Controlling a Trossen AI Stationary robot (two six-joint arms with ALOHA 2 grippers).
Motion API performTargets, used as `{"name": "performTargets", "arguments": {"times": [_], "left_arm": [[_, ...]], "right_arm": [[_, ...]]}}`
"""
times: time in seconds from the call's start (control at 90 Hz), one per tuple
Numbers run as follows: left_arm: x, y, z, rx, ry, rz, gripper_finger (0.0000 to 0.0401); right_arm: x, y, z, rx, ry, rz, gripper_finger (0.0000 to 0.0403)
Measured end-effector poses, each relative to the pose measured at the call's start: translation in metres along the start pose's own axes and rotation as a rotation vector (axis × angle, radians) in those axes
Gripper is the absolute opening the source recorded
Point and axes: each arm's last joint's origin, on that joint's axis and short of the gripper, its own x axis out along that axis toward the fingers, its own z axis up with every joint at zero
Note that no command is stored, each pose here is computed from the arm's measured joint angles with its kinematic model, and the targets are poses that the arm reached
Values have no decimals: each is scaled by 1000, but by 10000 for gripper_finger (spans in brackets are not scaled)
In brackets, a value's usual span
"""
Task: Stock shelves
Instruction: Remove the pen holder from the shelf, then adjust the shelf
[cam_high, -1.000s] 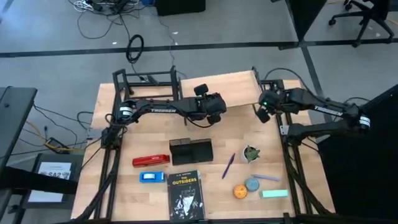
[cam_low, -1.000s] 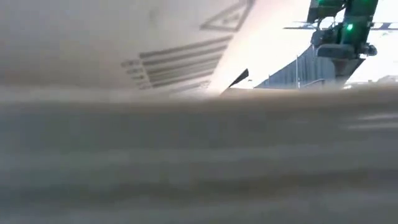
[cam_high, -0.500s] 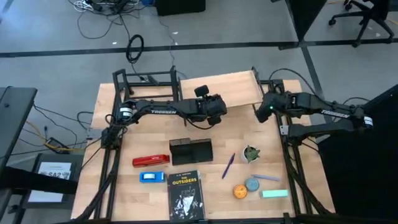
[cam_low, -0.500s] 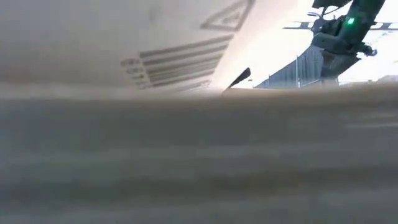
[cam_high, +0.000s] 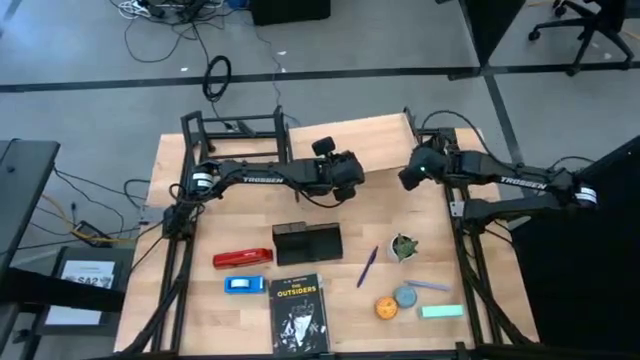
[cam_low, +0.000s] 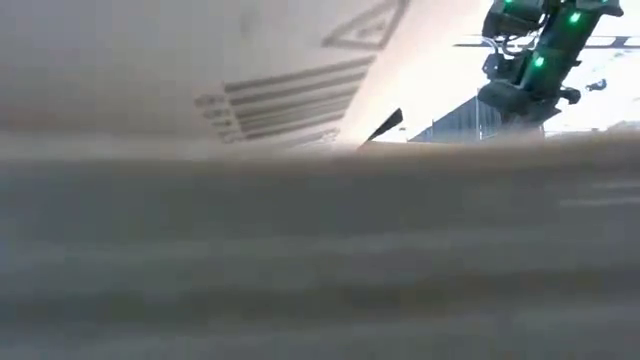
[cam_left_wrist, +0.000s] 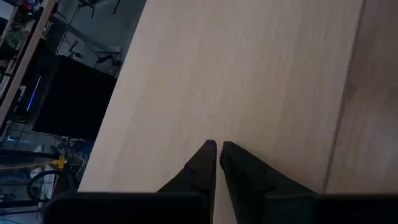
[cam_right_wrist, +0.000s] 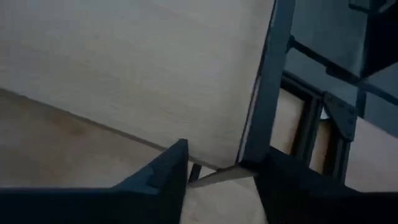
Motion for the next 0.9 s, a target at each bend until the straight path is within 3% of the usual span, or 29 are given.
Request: {"name": "performTargets", "arguments": {"times": [0.1, 0.156, 0.5, 0.622, 0.8, 0.9], "left_arm": [[0, 0, 0, -2, -3, 0, 18], [-1, -1, 0, -1, -3, -4, 18], [-2, -3, 5, -32, -48, -31, 18], [0, -1, 8, -32, -71, -25, 18], [19, 3, 9, 82, -85, 17, 18], [31, 8, 9, 68, -87, 39, 18]], "right_arm": [[-7, -4, -1, 7, -10, 3, 37], [-13, -7, -2, 40, -11, 28, 18], [-42, -20, -27, 133, 38, 139, 6], [-44, -20, -31, 166, 27, 101, 6], [-33, -15, -36, 165, 29, 38, 6], [-27, -13, -37, 147, 1, -9, 6]]}}
